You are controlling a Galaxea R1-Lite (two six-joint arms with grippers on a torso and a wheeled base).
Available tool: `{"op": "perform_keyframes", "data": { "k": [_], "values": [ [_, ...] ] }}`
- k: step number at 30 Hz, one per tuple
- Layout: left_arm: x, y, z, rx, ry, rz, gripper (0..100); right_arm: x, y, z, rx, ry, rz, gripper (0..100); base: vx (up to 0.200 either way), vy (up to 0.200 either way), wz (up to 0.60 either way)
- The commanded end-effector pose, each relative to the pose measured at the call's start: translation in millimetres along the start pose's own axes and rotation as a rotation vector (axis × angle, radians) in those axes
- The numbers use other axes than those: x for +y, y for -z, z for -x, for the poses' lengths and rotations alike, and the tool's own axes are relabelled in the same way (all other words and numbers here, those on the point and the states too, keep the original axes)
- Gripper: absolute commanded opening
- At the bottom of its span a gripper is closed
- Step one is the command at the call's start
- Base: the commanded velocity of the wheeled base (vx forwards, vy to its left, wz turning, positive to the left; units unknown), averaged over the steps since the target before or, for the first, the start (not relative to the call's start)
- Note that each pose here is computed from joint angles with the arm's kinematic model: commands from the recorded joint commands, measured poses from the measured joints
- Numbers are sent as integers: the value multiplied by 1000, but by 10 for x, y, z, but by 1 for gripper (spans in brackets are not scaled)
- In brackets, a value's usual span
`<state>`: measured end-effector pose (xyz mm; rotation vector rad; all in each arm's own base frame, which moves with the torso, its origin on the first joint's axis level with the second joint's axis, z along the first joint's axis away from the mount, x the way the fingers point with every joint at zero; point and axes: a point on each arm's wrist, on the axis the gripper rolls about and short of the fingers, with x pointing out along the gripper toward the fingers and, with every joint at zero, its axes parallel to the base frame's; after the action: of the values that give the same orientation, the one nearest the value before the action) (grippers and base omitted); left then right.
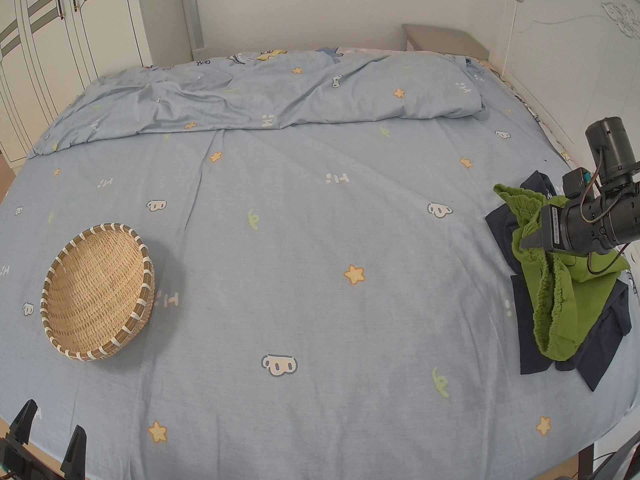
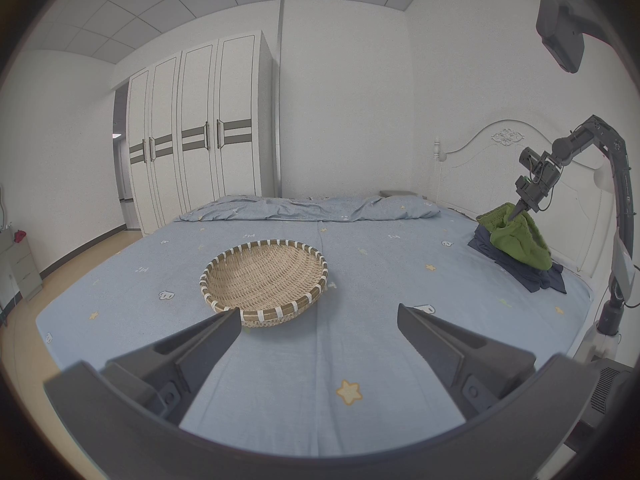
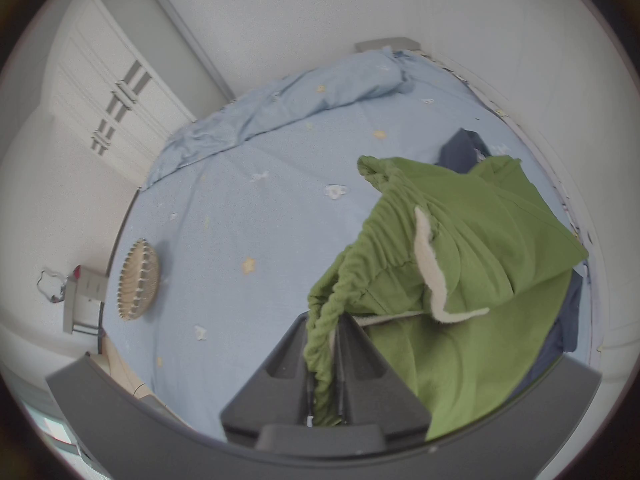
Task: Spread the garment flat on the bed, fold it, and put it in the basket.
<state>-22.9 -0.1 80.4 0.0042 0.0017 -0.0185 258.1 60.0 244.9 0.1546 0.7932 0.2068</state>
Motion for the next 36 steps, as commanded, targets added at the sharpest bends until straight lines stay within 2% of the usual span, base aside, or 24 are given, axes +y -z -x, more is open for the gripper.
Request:
{"op": "perform_keyframes", "data": {
  "k": [1,5,7,13,17,20,22,23,24,26,36],
  "values": [
    [0,48,0,0,0,0,100,356,70,168,-22,-117,66,0,0,0,0],
    [0,48,0,0,0,0,100,503,96,159,-36,-161,52,0,0,0,0],
    [0,48,0,0,0,0,100,650,144,142,-56,-212,2,0,0,0,0],
    [0,48,0,0,0,0,100,827,200,108,-69,-260,-57,0,0,0,0],
    [0,48,0,0,0,0,100,983,225,-4,-40,-291,-36,0,0,0,0],
    [0,48,0,0,0,0,100,1222,209,-195,-12,-322,-20,0,0,0,0],
    [0,48,0,0,0,0,100,1409,180,-255,-11,-364,-45,0,0,0,0],
    [0,48,0,0,0,0,100,1409,180,-255,-11,-364,-45,0,0,0,0],
    [0,48,0,0,0,0,100,1620,151,-318,-13,-410,-71,0,0,0,0],
    [0,48,0,0,0,0,100,1809,128,-395,-16,-446,-77,0,0,0,0],
    [0,48,0,0,0,0,100,2441,47,-676,-39,-550,-39,0,0,0,0]
  ]
}}
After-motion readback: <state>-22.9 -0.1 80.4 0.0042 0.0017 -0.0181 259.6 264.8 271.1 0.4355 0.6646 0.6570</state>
